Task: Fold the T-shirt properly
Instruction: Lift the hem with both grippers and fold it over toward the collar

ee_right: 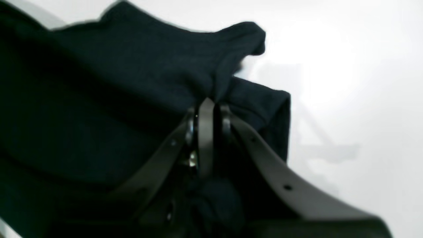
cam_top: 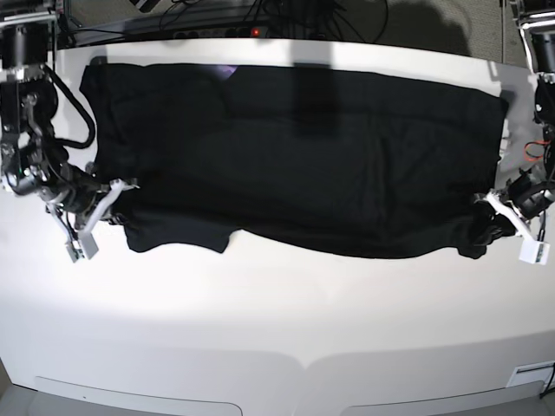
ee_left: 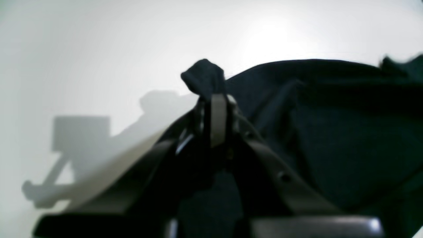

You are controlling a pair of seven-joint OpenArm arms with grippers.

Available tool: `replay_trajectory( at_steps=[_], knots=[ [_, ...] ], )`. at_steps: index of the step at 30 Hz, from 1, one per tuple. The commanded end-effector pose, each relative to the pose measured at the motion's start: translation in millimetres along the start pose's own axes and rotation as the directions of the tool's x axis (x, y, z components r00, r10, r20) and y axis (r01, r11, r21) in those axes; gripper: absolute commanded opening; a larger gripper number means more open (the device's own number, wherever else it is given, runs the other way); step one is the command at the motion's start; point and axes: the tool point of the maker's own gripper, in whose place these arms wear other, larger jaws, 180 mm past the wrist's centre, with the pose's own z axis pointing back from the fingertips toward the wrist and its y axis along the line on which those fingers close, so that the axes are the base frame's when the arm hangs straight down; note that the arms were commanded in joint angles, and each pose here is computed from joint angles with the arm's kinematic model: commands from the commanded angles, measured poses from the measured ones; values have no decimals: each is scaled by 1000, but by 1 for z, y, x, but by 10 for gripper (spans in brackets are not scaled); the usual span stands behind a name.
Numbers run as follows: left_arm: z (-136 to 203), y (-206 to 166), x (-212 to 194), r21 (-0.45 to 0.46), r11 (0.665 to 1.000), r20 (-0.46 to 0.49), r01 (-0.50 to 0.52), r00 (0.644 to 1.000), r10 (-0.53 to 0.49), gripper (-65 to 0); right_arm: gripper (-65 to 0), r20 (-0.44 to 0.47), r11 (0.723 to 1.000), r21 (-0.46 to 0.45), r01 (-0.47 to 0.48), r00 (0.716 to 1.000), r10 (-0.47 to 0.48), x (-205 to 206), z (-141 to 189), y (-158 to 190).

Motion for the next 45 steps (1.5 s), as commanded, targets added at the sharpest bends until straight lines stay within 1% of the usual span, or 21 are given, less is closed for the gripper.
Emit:
replay_trajectory(
  at_steps=[1, 6, 10, 14, 17, 22, 24, 27, 32, 35, 39, 45],
  knots=[
    [8, 4, 22, 6, 1000, 64, 21, 998, -21, -650, -650, 49, 999, -21, -25, 998, 26, 16, 12, -7],
    [33, 11, 20, 35, 999, 104, -11, 995, 7, -650, -650, 58, 998, -52, -23, 998, 26, 5, 33, -8],
    [53, 11, 16, 50, 999, 120, -4, 993, -2, -650, -650, 69, 998, -63, -13, 997, 17, 0, 50, -7],
    [65, 9, -1, 58, 998, 89, 0, 996, -5, -650, -650, 56, 997, -77, -14, 998, 18, -13, 65, -2],
    [71, 9, -20, 64, 998, 46, -14, 999, 11, -650, -650, 41, 997, -74, 10, 999, -6, -28, 72, 6],
    [80, 8, -48, 73, 997, -16, -34, 999, 35, -650, -650, 9, 997, -54, 63, 998, -62, -59, 71, 22],
    [84, 10, -58, 88, 996, -39, -26, 999, 29, -650, -650, 7, 995, -54, 79, 997, -78, -69, 71, 27],
    [90, 14, -73, 117, 993, -73, 3, 997, 5, -650, -650, 2, 994, -79, 81, 997, -81, -82, 71, 31],
    [98, 19, -90, 149, 988, -124, 48, 992, -29, -650, -650, -38, 989, -129, 78, 996, -84, -104, 67, 33],
    [100, 18, -94, 149, 988, -132, 46, 991, -26, -650, -650, -63, 985, -154, 81, 994, -91, -115, 64, 33],
    [101, 19, -96, 154, 986, -145, 57, 989, -34, -650, -650, -105, 980, -188, 58, 991, -79, -127, 62, 31],
    [101, 19, -96, 154, 986, -144, 57, 989, -34, -650, -650, -131, 976, -215, 25, 990, -55, -131, 64, 25]
  ],
)
